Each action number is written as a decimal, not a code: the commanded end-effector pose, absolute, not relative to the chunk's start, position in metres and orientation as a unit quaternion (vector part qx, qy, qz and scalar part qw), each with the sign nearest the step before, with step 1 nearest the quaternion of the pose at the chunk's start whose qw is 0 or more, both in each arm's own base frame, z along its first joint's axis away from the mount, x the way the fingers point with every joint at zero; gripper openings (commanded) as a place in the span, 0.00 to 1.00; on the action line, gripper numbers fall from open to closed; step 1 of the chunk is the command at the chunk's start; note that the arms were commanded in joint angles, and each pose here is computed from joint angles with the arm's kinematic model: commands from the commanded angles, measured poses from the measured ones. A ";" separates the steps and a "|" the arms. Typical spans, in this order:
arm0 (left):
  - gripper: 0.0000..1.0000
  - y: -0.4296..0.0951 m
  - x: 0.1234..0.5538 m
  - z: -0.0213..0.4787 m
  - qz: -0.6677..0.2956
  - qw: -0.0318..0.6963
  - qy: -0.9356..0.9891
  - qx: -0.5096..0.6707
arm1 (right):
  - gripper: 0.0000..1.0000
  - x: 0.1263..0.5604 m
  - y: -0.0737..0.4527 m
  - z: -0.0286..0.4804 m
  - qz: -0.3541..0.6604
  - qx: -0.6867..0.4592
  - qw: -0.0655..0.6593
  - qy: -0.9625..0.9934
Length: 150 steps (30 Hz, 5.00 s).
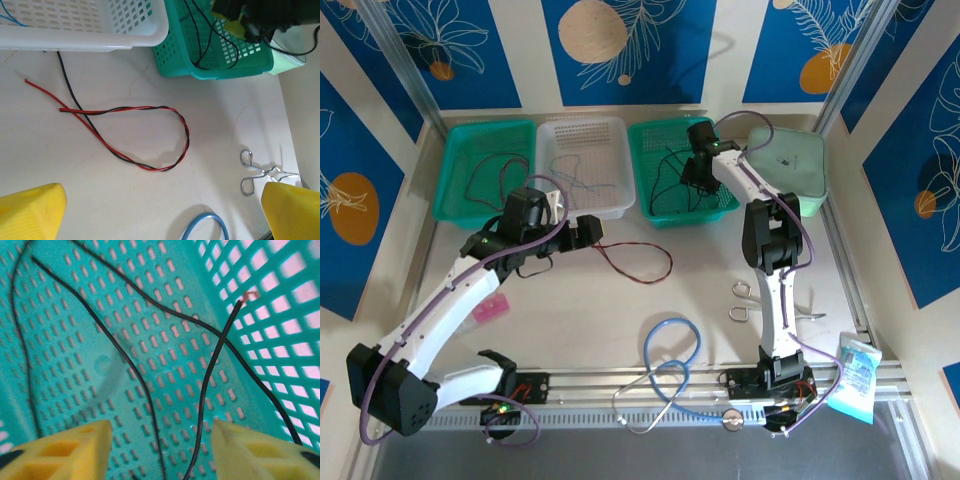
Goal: Untangle the cables
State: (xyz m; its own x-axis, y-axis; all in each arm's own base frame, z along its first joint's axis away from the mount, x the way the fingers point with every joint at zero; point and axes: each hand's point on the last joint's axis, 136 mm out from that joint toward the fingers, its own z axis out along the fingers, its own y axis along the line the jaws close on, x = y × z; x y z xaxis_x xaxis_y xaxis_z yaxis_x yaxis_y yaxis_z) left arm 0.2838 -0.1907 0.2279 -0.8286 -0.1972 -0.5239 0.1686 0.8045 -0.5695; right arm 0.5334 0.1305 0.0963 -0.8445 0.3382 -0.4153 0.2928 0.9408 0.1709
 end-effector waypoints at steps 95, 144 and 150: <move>0.99 -0.116 0.188 0.154 -0.282 0.283 0.904 -0.149 | 0.23 0.243 0.314 0.062 0.122 -0.359 0.069 0.923; 0.99 -0.119 0.185 0.152 -0.296 0.282 0.901 -0.147 | 0.00 0.253 0.346 0.067 0.180 -0.356 0.106 0.911; 1.00 -0.130 0.191 0.162 -0.322 0.282 0.893 -0.140 | 0.00 0.241 0.359 0.117 0.310 -0.358 0.125 0.872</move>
State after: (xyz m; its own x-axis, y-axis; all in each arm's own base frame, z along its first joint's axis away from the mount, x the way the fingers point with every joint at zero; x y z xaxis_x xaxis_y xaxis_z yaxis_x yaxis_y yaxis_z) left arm 0.1886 -0.1183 0.1525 -0.7942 -0.4343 -0.4249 -0.1012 0.7841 -0.6124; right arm 0.2527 0.3431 0.0829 -0.7346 -0.5703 -0.3677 -0.6755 0.6661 0.3162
